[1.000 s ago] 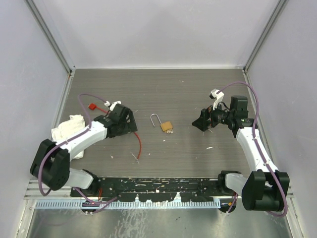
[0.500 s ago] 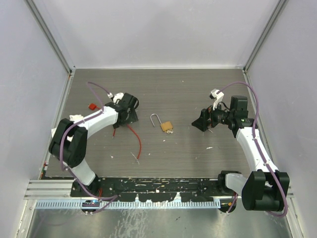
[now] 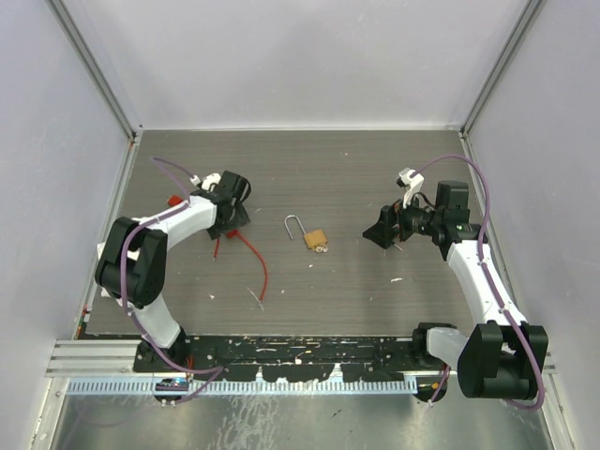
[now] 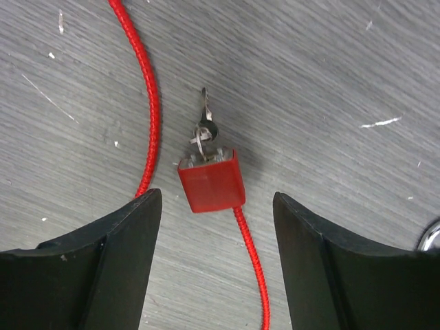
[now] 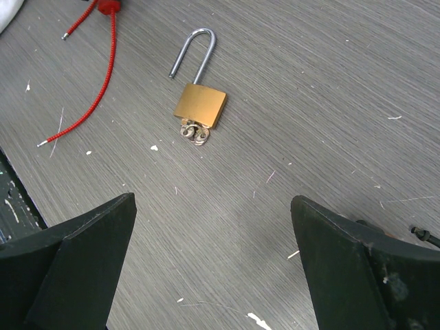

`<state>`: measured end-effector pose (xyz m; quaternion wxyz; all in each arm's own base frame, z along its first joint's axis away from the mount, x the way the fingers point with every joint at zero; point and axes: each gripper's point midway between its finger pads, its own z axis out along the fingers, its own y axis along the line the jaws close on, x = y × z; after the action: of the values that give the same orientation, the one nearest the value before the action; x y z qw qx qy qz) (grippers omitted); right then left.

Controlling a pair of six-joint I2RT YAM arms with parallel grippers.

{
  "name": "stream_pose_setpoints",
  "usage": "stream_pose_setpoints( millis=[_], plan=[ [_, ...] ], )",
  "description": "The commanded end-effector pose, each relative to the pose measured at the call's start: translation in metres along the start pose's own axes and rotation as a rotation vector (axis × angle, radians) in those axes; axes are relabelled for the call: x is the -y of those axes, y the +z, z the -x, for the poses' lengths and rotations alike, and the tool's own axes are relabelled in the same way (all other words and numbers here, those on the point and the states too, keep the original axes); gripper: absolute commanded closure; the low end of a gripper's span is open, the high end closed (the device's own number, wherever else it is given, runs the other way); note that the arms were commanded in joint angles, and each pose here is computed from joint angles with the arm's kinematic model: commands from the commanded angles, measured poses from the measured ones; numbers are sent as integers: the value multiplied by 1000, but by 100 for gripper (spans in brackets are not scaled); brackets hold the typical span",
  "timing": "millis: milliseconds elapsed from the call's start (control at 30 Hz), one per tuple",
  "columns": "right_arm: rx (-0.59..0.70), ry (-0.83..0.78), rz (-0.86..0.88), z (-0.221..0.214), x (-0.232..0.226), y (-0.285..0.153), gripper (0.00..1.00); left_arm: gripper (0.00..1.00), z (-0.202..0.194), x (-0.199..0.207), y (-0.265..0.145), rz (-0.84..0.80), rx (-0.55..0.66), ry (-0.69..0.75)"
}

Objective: Lock with the key
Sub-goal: Pick up the lock from the center of the board.

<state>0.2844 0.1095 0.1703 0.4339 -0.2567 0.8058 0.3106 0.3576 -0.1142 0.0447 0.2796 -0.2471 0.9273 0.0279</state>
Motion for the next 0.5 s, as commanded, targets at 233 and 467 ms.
stream_pose_setpoints(
  millis=[233,467],
  plan=[
    [39,-55,-4,20,1,-4,0,40,17,16,10,-54,22,-74],
    [39,-55,-8,20,1,-5,0,43,14,14,14,-45,14,-76]
  ],
)
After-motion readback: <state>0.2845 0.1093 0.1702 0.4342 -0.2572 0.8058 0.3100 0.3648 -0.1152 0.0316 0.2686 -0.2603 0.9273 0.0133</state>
